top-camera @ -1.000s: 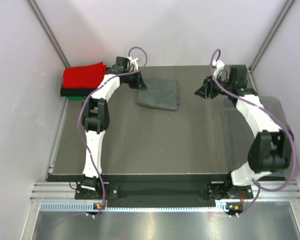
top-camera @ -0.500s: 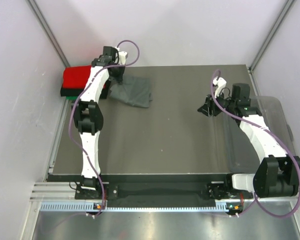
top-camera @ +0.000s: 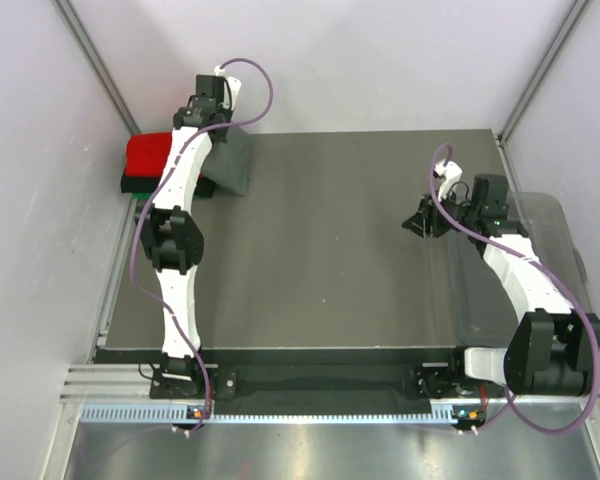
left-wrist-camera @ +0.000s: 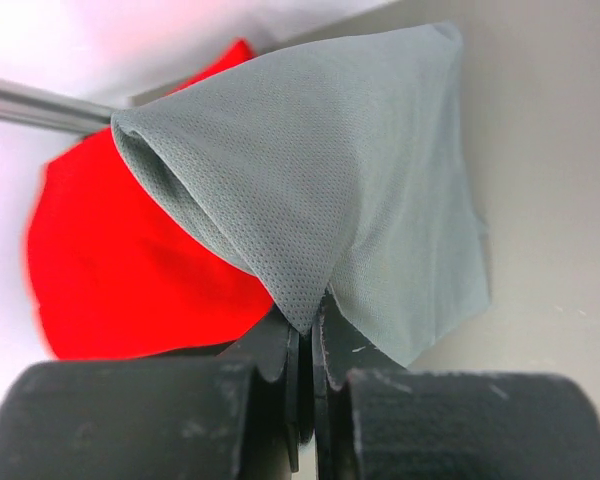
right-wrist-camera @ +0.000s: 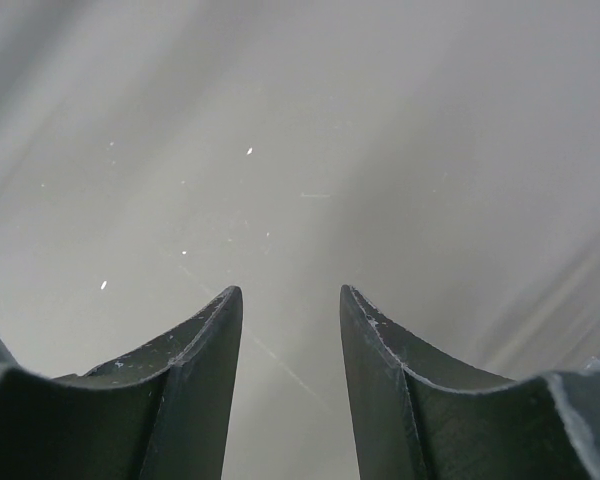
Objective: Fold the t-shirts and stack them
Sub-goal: Neatly place the folded tshirt to the corner
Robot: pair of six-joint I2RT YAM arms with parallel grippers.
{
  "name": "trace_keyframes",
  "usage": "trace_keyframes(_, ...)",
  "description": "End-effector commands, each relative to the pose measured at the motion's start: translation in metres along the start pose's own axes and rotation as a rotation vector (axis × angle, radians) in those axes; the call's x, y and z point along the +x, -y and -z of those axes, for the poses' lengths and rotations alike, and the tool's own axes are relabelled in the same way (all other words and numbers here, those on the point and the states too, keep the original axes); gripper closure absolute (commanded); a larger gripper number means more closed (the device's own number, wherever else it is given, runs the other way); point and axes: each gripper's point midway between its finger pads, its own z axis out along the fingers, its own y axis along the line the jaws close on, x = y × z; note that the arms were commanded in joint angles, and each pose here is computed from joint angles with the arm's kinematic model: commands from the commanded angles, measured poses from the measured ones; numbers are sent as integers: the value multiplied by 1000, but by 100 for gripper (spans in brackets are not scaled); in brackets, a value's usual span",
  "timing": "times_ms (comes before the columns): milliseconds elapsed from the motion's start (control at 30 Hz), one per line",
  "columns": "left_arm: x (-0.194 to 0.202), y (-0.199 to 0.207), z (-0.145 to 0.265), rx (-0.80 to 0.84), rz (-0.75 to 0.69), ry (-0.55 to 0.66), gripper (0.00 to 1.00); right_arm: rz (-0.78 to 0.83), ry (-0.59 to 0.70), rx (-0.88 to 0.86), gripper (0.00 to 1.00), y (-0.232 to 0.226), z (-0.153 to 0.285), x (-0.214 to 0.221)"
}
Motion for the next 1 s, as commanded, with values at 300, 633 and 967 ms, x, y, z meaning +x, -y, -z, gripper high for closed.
trace_keyframes(300,-70,-73,63,-266,5,218,100,17,67,-10,55,6,6,-12)
trace_keyframes(633,-71,-100,65,-436,-95,226,100,-5,63,-13,56,11,6,-7)
trace_keyframes(967,-55,-117,49,-623,-187,191,100,-24,52,-17,56,16,2,-1)
